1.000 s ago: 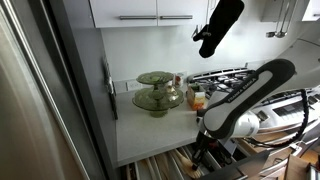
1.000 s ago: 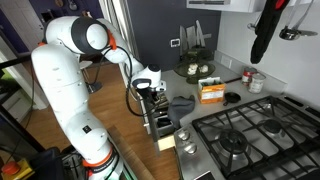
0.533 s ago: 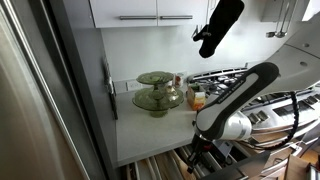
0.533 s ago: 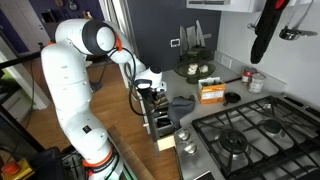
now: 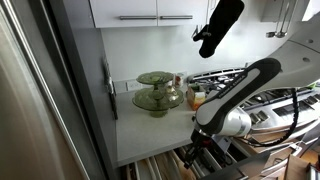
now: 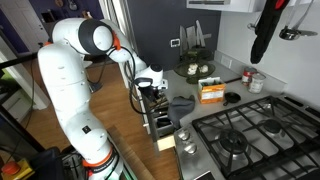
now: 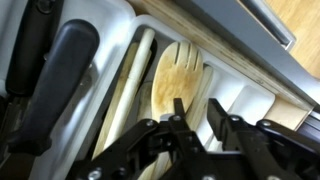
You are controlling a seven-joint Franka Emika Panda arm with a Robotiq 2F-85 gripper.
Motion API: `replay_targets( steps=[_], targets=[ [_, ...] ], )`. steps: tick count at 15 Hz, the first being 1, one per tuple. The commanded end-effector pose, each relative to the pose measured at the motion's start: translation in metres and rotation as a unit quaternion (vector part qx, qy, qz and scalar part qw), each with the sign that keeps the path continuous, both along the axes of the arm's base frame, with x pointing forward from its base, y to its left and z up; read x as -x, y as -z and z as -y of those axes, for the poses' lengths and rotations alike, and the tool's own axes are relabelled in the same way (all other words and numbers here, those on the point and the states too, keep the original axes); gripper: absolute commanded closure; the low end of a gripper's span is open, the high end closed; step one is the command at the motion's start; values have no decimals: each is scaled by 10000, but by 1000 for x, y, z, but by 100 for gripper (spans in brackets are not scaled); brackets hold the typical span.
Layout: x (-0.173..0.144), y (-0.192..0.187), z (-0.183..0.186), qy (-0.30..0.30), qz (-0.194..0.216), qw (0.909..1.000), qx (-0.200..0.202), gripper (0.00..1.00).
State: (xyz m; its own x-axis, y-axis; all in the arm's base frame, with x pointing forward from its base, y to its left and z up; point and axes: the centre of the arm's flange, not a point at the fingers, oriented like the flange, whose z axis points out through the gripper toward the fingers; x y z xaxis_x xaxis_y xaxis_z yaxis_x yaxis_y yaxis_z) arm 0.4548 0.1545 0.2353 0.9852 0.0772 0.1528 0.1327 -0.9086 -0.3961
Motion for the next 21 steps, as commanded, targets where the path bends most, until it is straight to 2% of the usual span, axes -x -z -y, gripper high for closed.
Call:
replay_targets(
  steps=[1, 6, 12, 17, 21],
  targets=[
    [30, -21, 13, -37, 96, 9998, 159, 36],
    [67, -27, 25, 242, 72, 9988, 429, 0],
    [111, -41, 39, 765, 239, 9944, 682, 0],
    [115, -69, 36, 909, 637, 9914, 695, 0],
    [119, -78, 35, 713, 420, 9942, 693, 0]
  ],
)
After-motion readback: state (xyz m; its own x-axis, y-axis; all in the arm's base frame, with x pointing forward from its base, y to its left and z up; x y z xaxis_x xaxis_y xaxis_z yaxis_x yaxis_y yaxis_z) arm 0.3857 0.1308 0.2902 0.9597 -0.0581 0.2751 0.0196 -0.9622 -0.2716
